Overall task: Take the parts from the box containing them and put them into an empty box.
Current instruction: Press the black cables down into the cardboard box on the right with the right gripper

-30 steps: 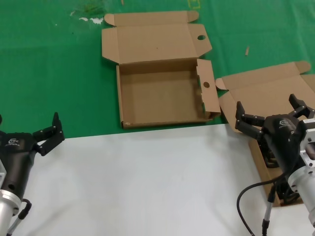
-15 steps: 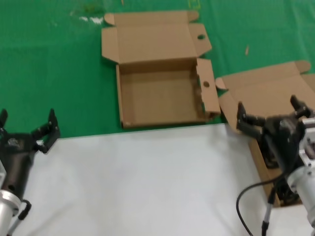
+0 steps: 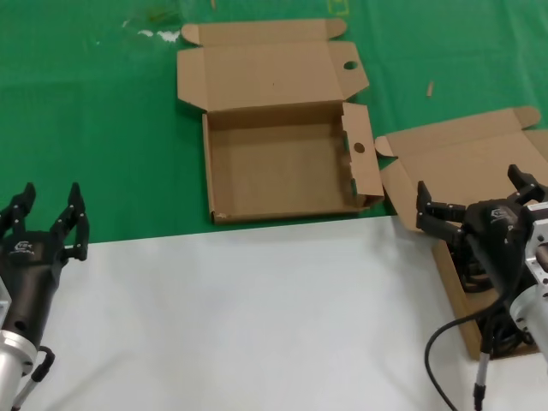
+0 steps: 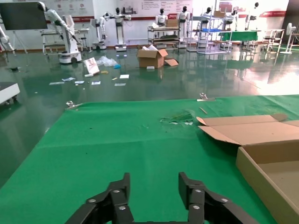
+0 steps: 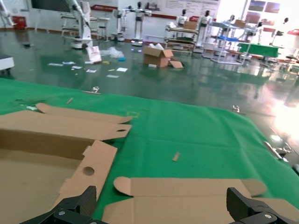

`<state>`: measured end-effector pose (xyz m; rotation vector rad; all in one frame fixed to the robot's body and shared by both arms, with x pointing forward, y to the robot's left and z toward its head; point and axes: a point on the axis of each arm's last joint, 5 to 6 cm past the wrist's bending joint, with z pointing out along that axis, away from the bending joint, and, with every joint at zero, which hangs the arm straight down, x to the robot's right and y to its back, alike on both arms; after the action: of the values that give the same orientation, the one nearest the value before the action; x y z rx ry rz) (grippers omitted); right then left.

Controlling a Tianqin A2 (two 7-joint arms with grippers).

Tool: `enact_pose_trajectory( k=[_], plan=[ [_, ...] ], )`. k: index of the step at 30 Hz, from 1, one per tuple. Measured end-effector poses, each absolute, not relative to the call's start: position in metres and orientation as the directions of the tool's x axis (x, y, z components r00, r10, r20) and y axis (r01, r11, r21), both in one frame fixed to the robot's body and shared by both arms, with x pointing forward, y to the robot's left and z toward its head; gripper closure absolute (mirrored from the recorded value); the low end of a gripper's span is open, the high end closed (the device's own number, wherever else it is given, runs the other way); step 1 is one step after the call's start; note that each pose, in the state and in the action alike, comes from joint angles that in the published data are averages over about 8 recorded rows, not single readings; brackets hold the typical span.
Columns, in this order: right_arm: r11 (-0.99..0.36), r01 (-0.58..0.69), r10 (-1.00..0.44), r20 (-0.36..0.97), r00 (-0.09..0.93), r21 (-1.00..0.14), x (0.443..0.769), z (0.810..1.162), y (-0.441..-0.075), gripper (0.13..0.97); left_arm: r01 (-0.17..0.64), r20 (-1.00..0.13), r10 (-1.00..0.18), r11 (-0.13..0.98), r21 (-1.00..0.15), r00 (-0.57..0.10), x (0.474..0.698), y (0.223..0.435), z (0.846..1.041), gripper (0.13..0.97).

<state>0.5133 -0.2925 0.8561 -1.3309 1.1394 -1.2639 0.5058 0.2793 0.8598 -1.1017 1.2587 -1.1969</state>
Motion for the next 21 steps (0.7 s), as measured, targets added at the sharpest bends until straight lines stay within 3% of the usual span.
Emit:
enact_pose_trajectory(
  k=[5, 10, 18, 21],
  plan=[
    [-0.231, 0.005, -0.963, 0.23, 0.141, -0.973, 0.512, 0.875, -0.313, 0.13, 0.034, -0.084, -0.995, 0.082, -0.996, -0.046, 0.506, 0.279, 0.86, 0.701],
    [-0.412, 0.034, -0.86, 0.401, 0.316, -0.911, 0.51, 0.906, -0.341, 0.13, 0.034, -0.084, -0.995, 0.082, -0.996, -0.046, 0.506, 0.279, 0.86, 0.792],
    [-0.708, 0.015, -0.586, 0.6, 0.545, -0.706, 0.511, 0.956, -0.373, 0.13, 0.034, -0.084, -0.995, 0.082, -0.996, -0.046, 0.506, 0.279, 0.86, 0.907],
    [-0.796, 0.024, -0.47, 0.642, 0.605, -0.605, 0.514, 0.973, -0.381, 0.13, 0.034, -0.084, -0.995, 0.082, -0.996, -0.046, 0.506, 0.279, 0.86, 0.907]
  ],
)
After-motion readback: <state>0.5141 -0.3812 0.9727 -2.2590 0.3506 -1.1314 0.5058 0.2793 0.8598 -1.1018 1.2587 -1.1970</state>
